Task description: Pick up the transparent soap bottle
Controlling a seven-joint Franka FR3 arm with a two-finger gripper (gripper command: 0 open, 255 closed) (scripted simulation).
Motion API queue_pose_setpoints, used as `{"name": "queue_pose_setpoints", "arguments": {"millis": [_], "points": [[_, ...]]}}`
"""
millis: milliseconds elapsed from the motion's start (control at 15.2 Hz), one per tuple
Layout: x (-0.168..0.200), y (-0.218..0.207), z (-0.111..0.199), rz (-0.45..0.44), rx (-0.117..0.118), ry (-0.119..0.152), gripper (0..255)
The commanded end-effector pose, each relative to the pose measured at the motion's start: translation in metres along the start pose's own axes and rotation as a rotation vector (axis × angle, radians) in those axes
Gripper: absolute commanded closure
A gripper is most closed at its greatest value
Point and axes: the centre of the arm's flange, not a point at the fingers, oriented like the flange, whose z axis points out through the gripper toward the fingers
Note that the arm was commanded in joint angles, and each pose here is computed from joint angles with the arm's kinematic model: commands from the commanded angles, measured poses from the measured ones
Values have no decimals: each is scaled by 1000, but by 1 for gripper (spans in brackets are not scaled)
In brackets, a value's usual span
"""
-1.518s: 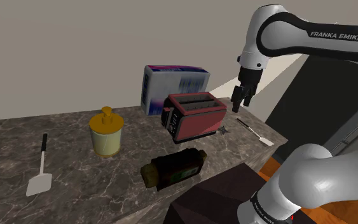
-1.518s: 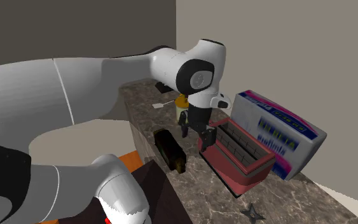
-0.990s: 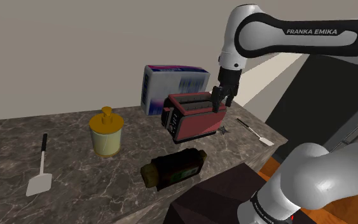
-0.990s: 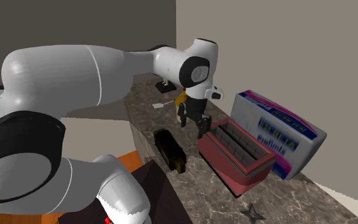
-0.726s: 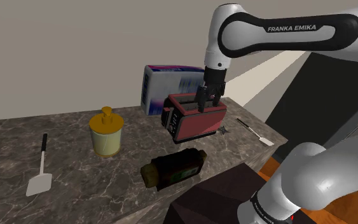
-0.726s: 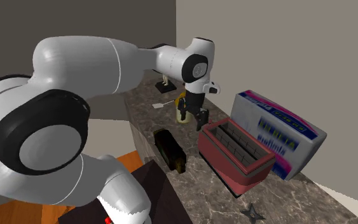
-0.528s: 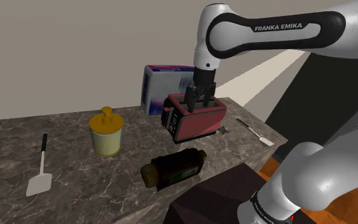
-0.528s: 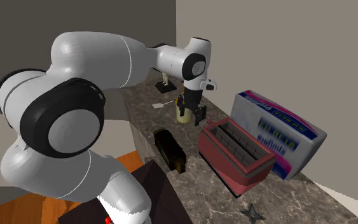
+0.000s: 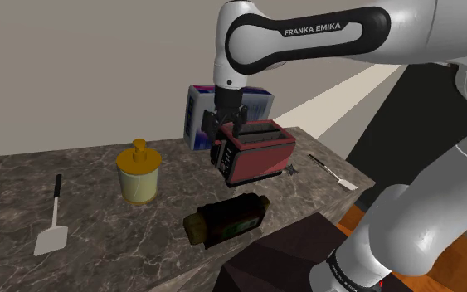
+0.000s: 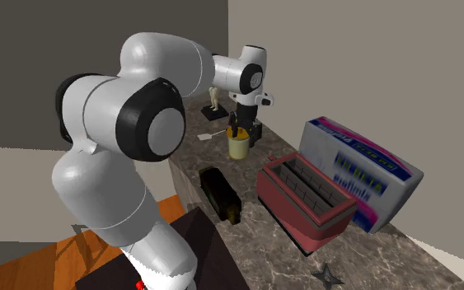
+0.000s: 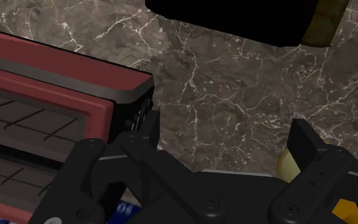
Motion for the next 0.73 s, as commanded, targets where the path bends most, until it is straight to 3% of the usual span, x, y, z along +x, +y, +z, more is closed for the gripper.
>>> {"name": "queue_pose_setpoints", "arguments": {"millis": [0,660], "points": [[19,-18,3,1,3,4,0],[102,-116,9,2,11,24,0]]}}
